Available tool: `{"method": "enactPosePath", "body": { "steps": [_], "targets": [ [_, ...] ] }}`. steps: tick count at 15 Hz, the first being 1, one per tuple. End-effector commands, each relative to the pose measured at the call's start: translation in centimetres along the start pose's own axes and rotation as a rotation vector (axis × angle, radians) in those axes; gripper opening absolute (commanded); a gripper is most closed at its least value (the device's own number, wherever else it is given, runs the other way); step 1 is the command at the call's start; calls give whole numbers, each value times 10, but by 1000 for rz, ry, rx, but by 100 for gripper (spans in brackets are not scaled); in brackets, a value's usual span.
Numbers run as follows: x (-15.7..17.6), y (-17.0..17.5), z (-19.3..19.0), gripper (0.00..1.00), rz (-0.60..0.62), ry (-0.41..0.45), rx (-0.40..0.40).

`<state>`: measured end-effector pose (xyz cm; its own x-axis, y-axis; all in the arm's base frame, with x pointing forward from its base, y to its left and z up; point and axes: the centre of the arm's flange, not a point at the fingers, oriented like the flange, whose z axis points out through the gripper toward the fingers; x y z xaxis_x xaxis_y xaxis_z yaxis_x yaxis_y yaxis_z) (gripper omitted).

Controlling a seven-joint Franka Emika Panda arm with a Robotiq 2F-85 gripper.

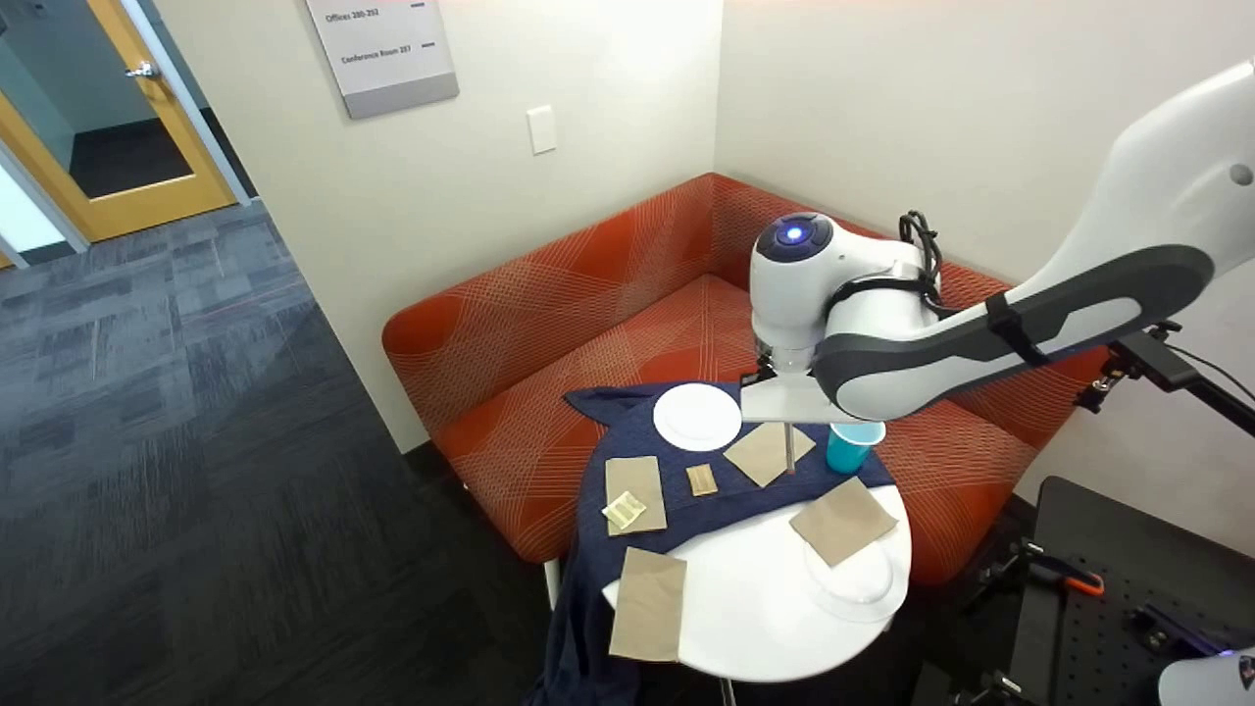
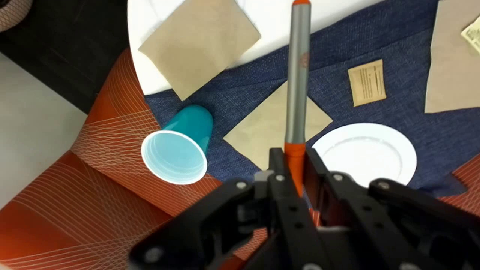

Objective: Put the marker in the cup

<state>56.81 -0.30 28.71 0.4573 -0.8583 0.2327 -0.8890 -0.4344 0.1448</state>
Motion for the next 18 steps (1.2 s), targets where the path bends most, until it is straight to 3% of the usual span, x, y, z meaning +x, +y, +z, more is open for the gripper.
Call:
{"method": "enactPosePath", "body": {
  "steps": [1, 7, 18],
  "targets": [
    [-2, 0, 1, 4, 136, 85, -25],
    [1, 4, 2, 4, 322, 201, -80],
    [21, 22, -2, 4, 589, 342, -276]
  ]
}}
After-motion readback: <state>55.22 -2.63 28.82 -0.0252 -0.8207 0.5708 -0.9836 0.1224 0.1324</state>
